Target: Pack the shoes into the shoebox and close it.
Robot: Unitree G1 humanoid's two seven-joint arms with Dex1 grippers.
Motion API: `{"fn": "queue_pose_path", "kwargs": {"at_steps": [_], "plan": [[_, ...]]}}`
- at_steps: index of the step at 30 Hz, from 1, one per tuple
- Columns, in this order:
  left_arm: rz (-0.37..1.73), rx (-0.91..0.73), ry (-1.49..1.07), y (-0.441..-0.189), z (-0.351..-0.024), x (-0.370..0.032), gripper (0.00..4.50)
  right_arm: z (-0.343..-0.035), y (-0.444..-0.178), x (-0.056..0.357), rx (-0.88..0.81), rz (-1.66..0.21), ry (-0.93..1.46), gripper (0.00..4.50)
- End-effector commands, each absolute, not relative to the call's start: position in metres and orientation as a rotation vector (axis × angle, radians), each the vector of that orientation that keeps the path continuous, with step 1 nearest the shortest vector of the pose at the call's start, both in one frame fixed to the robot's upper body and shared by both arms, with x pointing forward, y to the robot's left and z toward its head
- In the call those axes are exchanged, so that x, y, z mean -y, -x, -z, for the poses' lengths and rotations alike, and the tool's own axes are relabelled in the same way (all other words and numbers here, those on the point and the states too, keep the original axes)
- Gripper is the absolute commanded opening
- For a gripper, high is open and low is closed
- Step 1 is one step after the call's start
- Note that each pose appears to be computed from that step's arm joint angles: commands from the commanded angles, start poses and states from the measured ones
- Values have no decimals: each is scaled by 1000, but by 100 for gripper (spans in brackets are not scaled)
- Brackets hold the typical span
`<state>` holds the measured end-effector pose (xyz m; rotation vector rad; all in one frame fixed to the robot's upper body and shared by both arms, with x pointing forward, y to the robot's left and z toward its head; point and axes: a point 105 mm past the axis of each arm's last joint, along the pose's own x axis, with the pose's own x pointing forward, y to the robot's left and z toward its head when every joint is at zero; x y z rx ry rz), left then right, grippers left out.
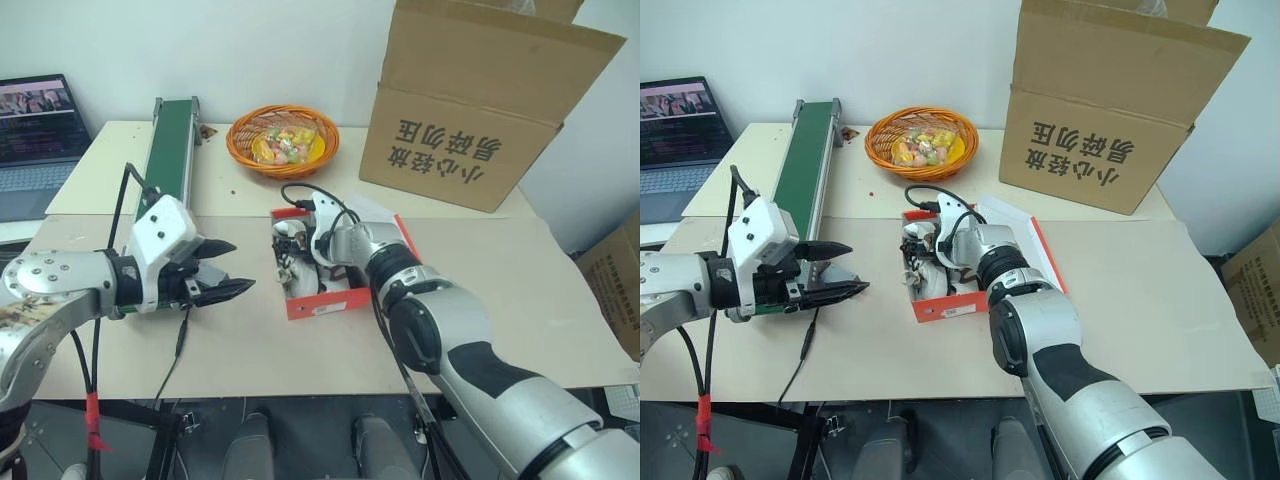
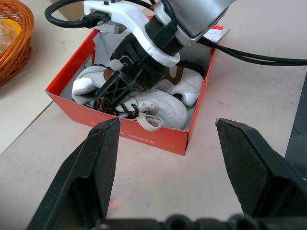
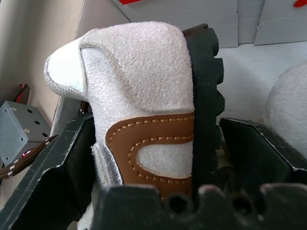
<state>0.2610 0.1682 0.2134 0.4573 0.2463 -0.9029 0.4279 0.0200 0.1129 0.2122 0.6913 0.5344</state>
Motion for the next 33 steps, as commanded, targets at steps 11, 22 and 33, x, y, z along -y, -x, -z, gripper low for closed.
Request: {"fn": "queue_pose_path", "kwargs": {"at_steps": [11, 22, 33], "plan": [[919, -178, -497, -268, -224, -160, 339, -174, -445, -6, -594, -541, -307, 446], [921, -170, -498, -269, -227, -158, 339, -188, -454, 11, -534, -506, -407, 446], [876, -129, -466, -278, -229, -157, 339, -247, -435, 118, -153, -423, -499, 261]]}}
